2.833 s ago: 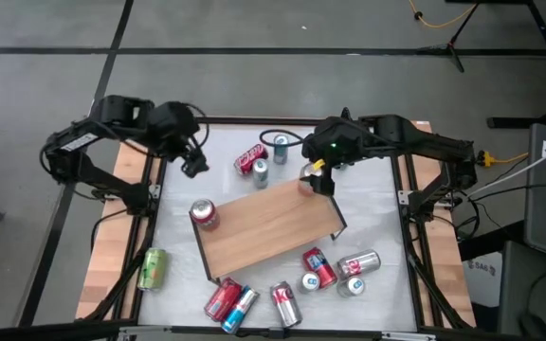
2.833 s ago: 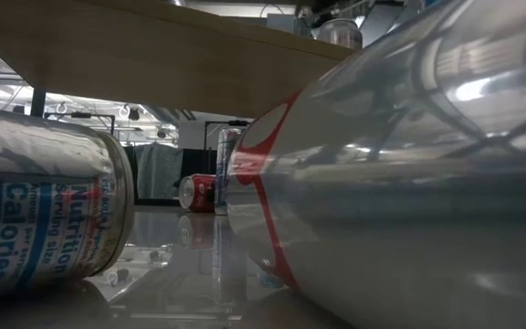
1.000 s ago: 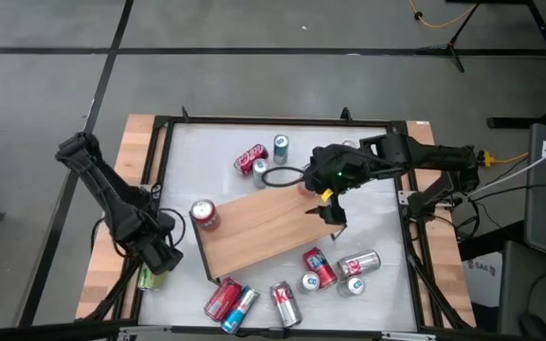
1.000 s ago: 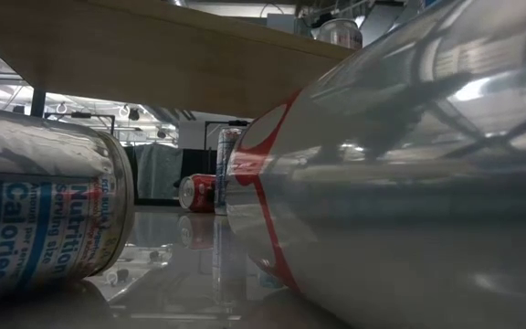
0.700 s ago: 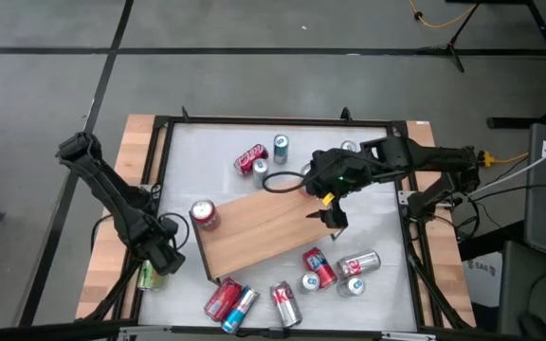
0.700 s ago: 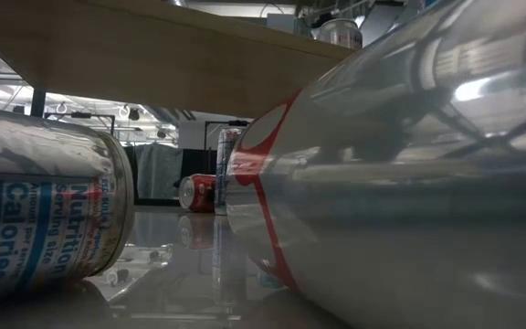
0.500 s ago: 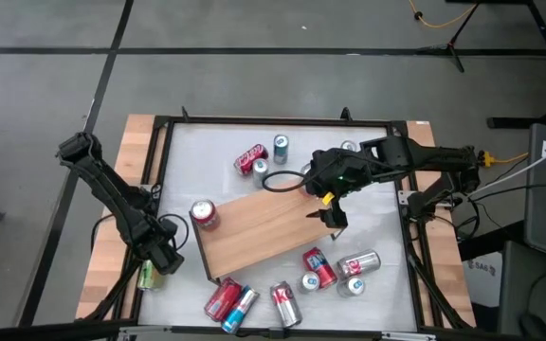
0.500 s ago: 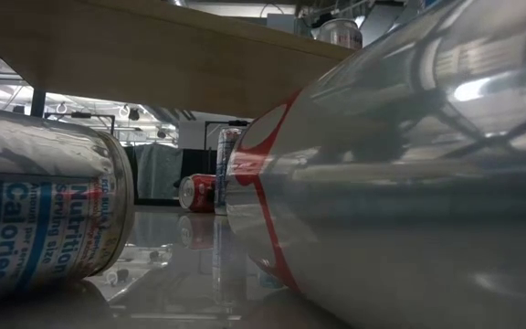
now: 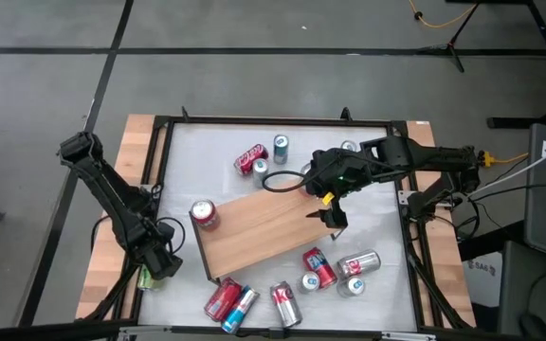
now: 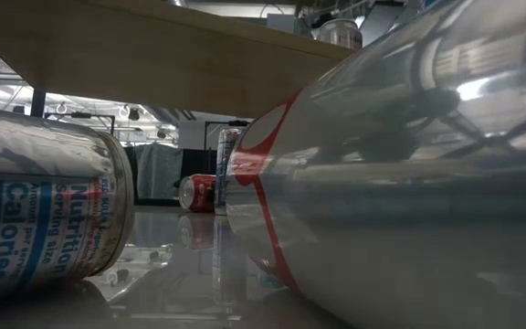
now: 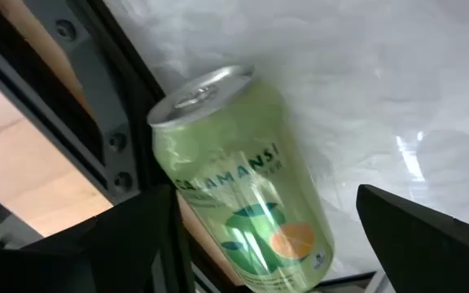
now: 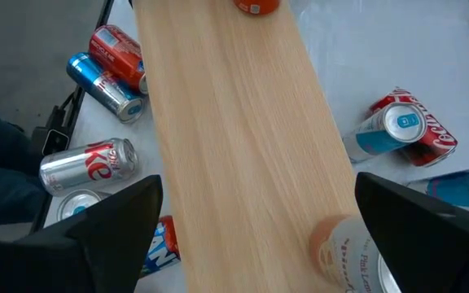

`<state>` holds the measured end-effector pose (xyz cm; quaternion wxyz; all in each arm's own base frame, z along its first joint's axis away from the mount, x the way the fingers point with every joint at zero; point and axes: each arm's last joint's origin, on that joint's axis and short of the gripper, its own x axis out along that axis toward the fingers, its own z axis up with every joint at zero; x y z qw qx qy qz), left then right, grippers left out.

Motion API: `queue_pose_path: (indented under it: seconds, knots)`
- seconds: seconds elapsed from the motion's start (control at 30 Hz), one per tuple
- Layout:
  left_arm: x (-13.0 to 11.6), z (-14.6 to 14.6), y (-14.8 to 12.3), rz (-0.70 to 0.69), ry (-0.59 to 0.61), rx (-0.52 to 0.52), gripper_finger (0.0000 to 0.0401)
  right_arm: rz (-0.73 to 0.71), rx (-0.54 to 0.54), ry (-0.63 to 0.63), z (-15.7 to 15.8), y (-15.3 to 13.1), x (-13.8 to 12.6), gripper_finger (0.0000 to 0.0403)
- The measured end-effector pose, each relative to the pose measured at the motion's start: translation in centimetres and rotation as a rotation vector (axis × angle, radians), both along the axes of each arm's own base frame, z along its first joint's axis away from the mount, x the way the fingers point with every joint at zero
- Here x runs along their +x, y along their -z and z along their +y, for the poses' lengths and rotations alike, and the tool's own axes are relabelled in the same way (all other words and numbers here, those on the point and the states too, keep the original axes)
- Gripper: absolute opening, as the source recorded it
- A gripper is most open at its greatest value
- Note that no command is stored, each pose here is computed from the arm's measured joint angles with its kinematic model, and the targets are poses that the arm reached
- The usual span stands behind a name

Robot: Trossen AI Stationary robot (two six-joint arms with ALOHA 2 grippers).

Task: Place canned beverage on shelf
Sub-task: Put the light green soda can

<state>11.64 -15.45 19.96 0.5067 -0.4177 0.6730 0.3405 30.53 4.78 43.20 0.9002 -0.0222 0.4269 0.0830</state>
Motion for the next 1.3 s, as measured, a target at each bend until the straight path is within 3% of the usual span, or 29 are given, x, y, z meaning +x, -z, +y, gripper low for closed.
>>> queue_pose_path:
  seconds: [0.63, 1.3]
  knots:
    - [0.0, -0.2, 1.0, -0.004, -0.015, -0.054, 0.0386, -0.003, 0.000, 0.000, 0.0, 0.0, 0.0, 0.0397]
    - [0.9, -1.2, 3.9, 0.056, 0.012, 0.064, 0.0386, -0.003, -0.001, 0.000, 0.0, 0.0, 0.0, 0.0397]
